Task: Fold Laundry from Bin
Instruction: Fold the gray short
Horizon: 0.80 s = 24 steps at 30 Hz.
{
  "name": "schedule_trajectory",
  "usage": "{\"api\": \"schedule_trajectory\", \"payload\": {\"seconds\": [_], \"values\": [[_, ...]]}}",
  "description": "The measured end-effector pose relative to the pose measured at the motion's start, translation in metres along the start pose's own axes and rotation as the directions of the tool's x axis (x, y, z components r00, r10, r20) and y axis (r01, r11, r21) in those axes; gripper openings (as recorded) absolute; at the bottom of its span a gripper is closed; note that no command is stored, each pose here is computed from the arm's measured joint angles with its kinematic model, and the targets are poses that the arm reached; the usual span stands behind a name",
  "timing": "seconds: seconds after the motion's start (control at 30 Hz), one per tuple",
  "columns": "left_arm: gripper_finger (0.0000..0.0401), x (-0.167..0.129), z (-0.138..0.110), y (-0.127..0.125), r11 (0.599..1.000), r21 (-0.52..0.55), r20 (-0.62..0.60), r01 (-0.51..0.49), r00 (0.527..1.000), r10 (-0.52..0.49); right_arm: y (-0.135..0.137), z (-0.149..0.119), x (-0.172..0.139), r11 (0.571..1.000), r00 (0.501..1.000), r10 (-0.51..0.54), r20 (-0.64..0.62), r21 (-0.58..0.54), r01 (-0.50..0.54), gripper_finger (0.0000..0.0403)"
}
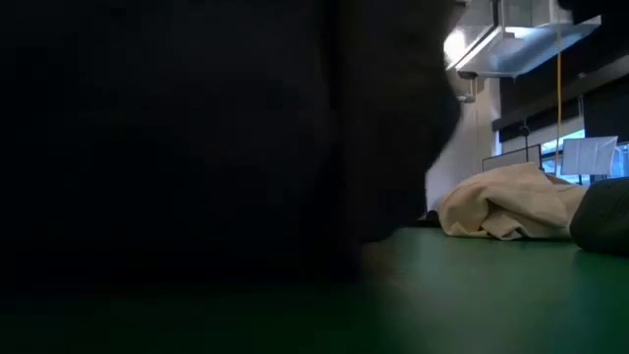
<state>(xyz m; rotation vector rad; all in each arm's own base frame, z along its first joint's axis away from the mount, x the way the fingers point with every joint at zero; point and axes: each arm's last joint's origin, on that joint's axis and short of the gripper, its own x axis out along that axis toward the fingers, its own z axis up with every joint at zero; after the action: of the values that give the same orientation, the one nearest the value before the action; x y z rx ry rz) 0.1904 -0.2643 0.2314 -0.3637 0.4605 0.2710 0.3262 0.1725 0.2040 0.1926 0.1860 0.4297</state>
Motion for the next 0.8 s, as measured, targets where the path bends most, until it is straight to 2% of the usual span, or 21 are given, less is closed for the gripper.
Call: {"api": "schedule_trajectory", "payload": {"seconds": [0.13,0.23,0.33,0.43,0.6,0.7,0.8], "values": [[0.0006,-0.01,-0.009,0.031,0.985,0.001,-0.008,-0.173,0.985,0.173,-0.05,0.007,-0.002,0.982,0.982,-0.189,-0.016,0.013,0.189,0.003],[0.0006,-0.014,-0.018,0.058,0.959,-0.05,-0.009,-0.28,0.96,0.28,-0.09,0.003,-0.004,0.953,0.954,-0.296,-0.056,0.05,0.299,0.003],[0.0006,-0.007,-0.035,0.082,0.928,-0.106,-0.045,-0.358,0.934,0.355,-0.124,-0.008,-0.005,0.933,0.933,-0.345,-0.102,0.071,0.353,0.003],[0.0006,0.005,-0.053,0.103,0.91,-0.163,-0.078,-0.382,0.924,0.374,-0.149,-0.021,-0.002,0.924,0.926,-0.353,-0.135,0.107,0.368,0.003],[0.0005,0.021,-0.074,0.122,0.91,-0.219,-0.123,-0.353,0.935,0.333,-0.166,-0.037,0.014,0.914,0.913,-0.364,-0.184,0.12,0.389,0.003],[0.0005,0.023,-0.075,0.128,0.903,-0.211,-0.133,-0.373,0.927,0.352,-0.167,-0.039,0.024,0.904,0.897,-0.398,-0.19,0.088,0.419,0.003],[0.0005,0.026,-0.073,0.134,0.891,-0.199,-0.128,-0.408,0.912,0.389,-0.17,-0.037,0.028,0.877,0.86,-0.467,-0.204,0.02,0.481,0.003]]}}
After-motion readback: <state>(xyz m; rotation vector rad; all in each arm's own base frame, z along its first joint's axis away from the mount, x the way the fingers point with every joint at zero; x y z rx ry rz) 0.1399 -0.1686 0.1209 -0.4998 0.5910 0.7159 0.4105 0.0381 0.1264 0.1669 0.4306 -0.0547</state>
